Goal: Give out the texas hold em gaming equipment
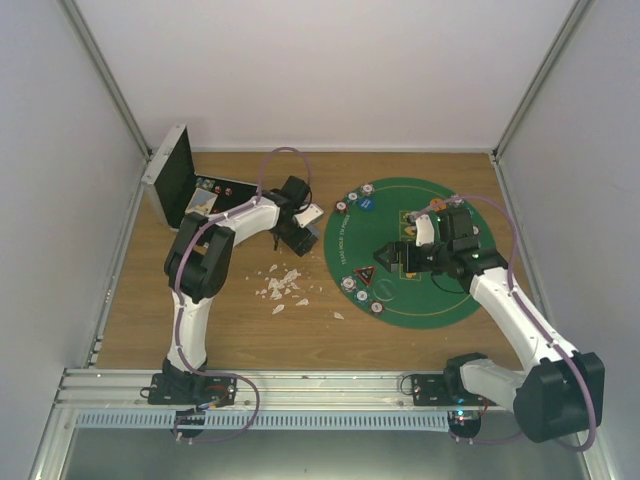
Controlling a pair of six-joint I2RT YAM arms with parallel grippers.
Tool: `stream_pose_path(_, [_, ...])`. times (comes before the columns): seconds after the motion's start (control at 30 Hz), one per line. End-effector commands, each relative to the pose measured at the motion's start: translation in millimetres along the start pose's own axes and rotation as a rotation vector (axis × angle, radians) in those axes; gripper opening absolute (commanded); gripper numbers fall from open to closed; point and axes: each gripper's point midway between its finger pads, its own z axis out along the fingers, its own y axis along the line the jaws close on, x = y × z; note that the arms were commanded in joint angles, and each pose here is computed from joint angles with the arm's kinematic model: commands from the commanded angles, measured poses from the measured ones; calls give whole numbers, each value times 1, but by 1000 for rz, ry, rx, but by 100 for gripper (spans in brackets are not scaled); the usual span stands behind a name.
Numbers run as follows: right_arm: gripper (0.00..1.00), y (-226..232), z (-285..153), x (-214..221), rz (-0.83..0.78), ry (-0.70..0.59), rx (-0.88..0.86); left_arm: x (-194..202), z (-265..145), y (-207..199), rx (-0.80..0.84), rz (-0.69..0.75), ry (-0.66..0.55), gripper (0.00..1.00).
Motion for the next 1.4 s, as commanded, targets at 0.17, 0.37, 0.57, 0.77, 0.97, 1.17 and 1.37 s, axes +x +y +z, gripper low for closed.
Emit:
stream_pose_path(0.17, [100,-7,-2,0,8,-13,27,25,35,-11,-23,40,128,88])
stream_pose_path(0.37, [100,-8,-1,3,3,-7,30,31,37,-12,-34,45,148,76])
stream_pose_path(0.57, [100,-8,-1,2,1,-9,30,41,37,-16,-30,49,157,66])
stream_pose_path(0.77, [100,-8,1,1,0,-9,29,42,30,-19,-25,51,132,59])
stream_pose_path(0.97, [100,-8,2,-1,-3,-5,25,31,16,-19,-22,46,80,59])
stream_pose_path(1.17, [100,-8,7,-8,20,-1,21,13,-12,-21,-14,46,-8,57])
stream_pose_path(1.37, [100,-11,20,-10,57,35,-1,13,-41,-39,69,48,-71,57])
